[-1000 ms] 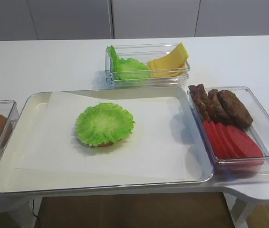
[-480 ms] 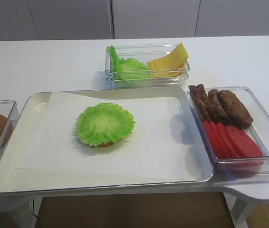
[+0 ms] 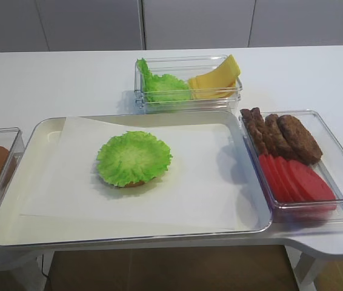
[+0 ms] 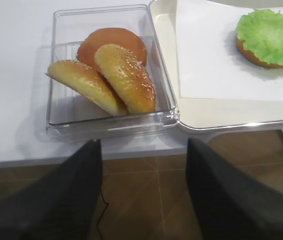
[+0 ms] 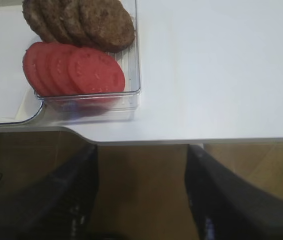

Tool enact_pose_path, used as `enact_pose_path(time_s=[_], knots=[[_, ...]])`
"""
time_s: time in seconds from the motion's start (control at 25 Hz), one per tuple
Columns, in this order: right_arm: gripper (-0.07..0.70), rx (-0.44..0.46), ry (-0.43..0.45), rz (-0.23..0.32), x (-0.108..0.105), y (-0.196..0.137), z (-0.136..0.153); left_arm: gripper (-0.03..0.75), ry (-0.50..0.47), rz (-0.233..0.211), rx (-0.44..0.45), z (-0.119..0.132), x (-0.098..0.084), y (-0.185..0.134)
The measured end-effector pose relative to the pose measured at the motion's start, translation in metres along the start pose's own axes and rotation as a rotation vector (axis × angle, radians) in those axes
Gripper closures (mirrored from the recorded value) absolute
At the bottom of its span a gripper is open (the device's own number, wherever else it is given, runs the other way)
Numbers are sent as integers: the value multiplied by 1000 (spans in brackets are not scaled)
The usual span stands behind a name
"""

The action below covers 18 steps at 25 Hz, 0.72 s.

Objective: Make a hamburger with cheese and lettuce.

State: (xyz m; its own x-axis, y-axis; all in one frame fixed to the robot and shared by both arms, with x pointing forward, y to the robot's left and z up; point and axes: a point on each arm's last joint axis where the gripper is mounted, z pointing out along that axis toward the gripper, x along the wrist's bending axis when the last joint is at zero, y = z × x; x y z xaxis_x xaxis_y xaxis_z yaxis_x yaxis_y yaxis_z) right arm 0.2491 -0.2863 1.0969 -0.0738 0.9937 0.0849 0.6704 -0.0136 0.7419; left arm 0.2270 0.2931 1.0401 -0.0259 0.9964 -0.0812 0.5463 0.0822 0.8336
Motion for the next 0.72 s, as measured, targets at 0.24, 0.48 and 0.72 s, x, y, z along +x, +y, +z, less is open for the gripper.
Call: enact_pose_path(time_s=[0.24,0.48,0.72], knots=[[214,-125,-2,-38,3,-21,-17,313,0,0,0,0,0,0],[214,-193,3,-56,5,-32,-27,313,0,0,0,0,0,0],[216,-197,39,-59,8,-33,-27,313,0,0,0,0,0,0]])
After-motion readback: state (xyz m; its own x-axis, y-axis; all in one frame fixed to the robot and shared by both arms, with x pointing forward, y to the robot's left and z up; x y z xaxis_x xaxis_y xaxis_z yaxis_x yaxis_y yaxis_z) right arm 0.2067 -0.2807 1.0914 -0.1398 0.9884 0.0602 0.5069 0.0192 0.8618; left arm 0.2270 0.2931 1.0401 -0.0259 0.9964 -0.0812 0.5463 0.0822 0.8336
